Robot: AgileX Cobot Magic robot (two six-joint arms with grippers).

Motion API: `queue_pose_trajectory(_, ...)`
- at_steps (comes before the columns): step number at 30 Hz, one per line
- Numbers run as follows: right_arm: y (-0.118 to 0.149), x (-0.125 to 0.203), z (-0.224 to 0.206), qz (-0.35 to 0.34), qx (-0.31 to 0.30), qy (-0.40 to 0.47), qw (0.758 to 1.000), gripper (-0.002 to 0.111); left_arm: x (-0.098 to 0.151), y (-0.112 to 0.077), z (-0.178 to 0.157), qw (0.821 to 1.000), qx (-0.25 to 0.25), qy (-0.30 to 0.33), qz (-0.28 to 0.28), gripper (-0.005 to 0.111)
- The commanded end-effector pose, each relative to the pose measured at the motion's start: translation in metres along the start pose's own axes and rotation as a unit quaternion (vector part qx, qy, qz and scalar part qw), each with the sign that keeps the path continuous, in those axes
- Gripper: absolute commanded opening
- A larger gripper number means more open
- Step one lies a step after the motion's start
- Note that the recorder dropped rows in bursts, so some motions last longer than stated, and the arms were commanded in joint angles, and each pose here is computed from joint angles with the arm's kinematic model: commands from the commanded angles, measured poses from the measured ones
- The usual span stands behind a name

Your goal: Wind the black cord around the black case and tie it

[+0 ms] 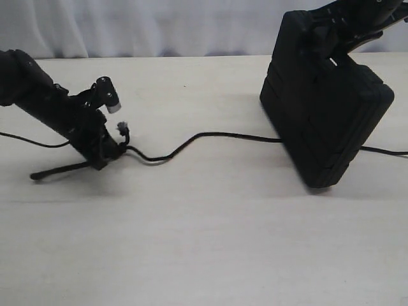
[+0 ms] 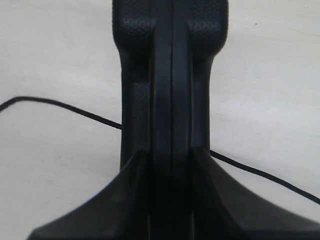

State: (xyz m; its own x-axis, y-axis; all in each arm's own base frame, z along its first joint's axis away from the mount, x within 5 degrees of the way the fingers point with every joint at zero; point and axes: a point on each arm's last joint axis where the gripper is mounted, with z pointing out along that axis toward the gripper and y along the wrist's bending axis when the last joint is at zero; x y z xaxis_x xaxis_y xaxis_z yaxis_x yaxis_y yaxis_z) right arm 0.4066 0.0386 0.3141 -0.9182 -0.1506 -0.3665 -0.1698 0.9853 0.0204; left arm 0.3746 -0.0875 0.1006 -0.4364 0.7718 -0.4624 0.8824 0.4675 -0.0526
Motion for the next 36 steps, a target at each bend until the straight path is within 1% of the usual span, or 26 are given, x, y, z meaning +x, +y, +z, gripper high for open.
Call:
queue_pose_trajectory(1, 0.001, 0.001, 0.004, 0.0, -0.005, 0.013, 1.0, 0.004, -0.03, 0.003, -0.004, 0.961, 0.029, -0.131, -0.241, 0.0)
queue_pose_trajectory(2, 0.001, 0.001, 0.004, 0.0, -0.005, 0.013, 1.0, 0.004, -0.033, 0.004, -0.003, 0.939, 0.042, -0.148, -0.307, 0.0)
queue_pose_trajectory(3, 0.001, 0.001, 0.004, 0.0, -0.005, 0.013, 1.0, 0.004, -0.034, 0.004, -0.002, 0.913, 0.059, -0.154, -0.373, 0.0)
queue_pose_trajectory(4, 0.001, 0.001, 0.004, 0.0, -0.005, 0.013, 1.0, 0.004, -0.034, 0.003, 0.001, 0.883, 0.08, -0.151, -0.437, 0.0)
queue_pose_trajectory(6, 0.001, 0.001, 0.004, 0.0, -0.005, 0.013, 1.0, 0.004, -0.03, -0.003, 0.012, 0.834, 0.112, -0.134, -0.524, 0.0)
queue_pose_trajectory(7, 0.001, 0.001, 0.004, 0.0, -0.005, 0.013, 1.0, 0.004, -0.028, -0.007, 0.02, 0.822, 0.125, -0.122, -0.543, 0.0)
queue_pose_trajectory(9, 0.001, 0.001, 0.004, 0.0, -0.005, 0.013, 1.0, 0.004, -0.027, -0.016, 0.034, 0.817, 0.148, -0.1, -0.548, 0.003)
queue_pose_trajectory(10, 0.001, 0.001, 0.004, 0.0, -0.005, 0.013, 1.0, 0.004, -0.028, -0.021, 0.042, 0.813, 0.165, -0.091, -0.551, 0.007)
queue_pose_trajectory(11, 0.001, 0.001, 0.004, 0.0, -0.005, 0.013, 1.0, 0.004, -0.029, -0.028, 0.05, 0.808, 0.186, -0.083, -0.553, 0.012)
queue_pose_trajectory(13, 0.001, 0.001, 0.004, 0.0, -0.005, 0.013, 1.0, 0.004, -0.033, -0.039, 0.06, 0.803, 0.224, -0.082, -0.546, 0.026)
queue_pose_trajectory(14, 0.001, 0.001, 0.004, 0.0, -0.005, 0.013, 1.0, 0.004, -0.037, -0.044, 0.063, 0.805, 0.245, -0.089, -0.532, 0.035)
queue_pose_trajectory(15, 0.001, 0.001, 0.004, 0.0, -0.005, 0.013, 1.0, 0.004, -0.043, -0.048, 0.063, 0.811, 0.261, -0.095, -0.514, 0.042)
queue_pose_trajectory(17, 0.001, 0.001, 0.004, 0.0, -0.005, 0.013, 1.0, 0.004, -0.051, -0.05, 0.062, 0.823, 0.272, -0.107, -0.488, 0.057)
queue_pose_trajectory(19, 0.001, 0.001, 0.004, 0.0, -0.005, 0.013, 1.0, 0.004, -0.059, -0.048, 0.058, 0.83, 0.284, -0.12, -0.465, 0.064)
queue_pose_trajectory(21, 0.001, 0.001, 0.004, 0.0, -0.005, 0.013, 1.0, 0.004, -0.066, -0.044, 0.052, 0.845, 0.294, -0.135, -0.427, 0.063)
queue_pose_trajectory(22, 0.001, 0.001, 0.004, 0.0, -0.005, 0.013, 1.0, 0.004, -0.069, -0.04, 0.047, 0.856, 0.297, -0.141, -0.399, 0.063)
queue_pose_trajectory(24, 0.001, 0.001, 0.004, 0.0, -0.005, 0.013, 1.0, 0.004, -0.074, -0.034, 0.038, 0.887, 0.291, -0.131, -0.332, 0.062)
queue_pose_trajectory(26, 0.001, 0.001, 0.004, 0.0, -0.005, 0.013, 1.0, 0.004, -0.075, -0.029, 0.03, 0.927, 0.262, -0.09, -0.253, 0.062)
queue_pose_trajectory(28, 0.001, 0.001, 0.004, 0.0, -0.005, 0.013, 1.0, 0.004, -0.072, -0.023, 0.024, 0.959, 0.222, -0.038, -0.172, 0.062)
queue_pose_trajectory(29, 0.001, 0.001, 0.004, 0.0, -0.005, 0.013, 1.0, 0.004, -0.068, -0.02, 0.022, 0.97, 0.203, -0.006, -0.135, 0.062)
queue_pose_trajectory(32, 0.001, 0.001, 0.004, 0.0, -0.005, 0.013, 1.0, 0.004, -0.062, -0.013, 0.018, 0.983, 0.168, 0.045, -0.056, 0.062)
queue_pose_trajectory(34, 0.001, 0.001, 0.004, 0.0, -0.005, 0.013, 1.0, 0.004, -0.061, -0.013, 0.016, 0.984, 0.17, 0.045, -0.001, 0.062)
queue_pose_trajectory(36, 0.001, 0.001, 0.004, 0.0, -0.005, 0.013, 1.0, 0.004, -0.067, -0.016, 0.016, 0.982, 0.175, 0.023, 0.072, 0.062)
